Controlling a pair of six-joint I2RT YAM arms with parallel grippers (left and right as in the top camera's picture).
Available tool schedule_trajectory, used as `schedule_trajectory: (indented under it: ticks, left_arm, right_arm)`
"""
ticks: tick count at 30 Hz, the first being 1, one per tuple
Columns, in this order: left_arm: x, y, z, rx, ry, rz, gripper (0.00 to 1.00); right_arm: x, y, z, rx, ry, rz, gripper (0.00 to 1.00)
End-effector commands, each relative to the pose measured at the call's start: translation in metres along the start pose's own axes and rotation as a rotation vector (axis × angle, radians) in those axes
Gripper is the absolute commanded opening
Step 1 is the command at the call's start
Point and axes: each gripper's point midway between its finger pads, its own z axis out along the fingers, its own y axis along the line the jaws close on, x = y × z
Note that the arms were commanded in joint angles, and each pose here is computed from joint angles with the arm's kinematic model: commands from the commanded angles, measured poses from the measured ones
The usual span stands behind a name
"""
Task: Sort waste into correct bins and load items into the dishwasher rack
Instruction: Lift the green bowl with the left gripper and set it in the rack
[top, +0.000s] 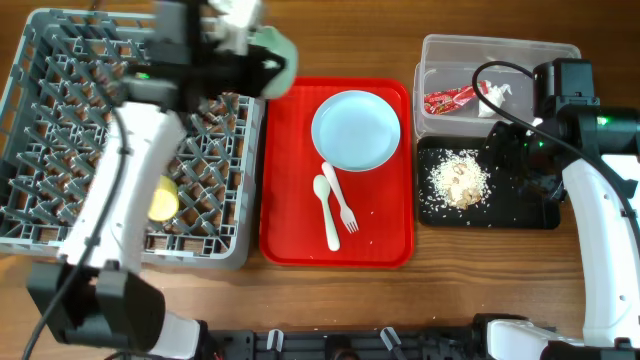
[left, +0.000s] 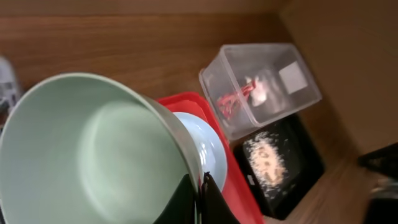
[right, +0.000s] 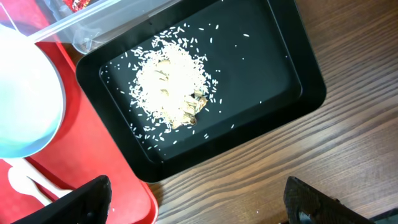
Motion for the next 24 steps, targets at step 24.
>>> schedule_trajectory:
  ticks: [24]
  left_arm:
    - [0.041, 0.190, -0.077, 0.259, -0.106, -0.704, 0.04]
  right_arm:
    - [-0.002, -0.004, -0.001, 0.021, -0.013, 0.016, 0.89]
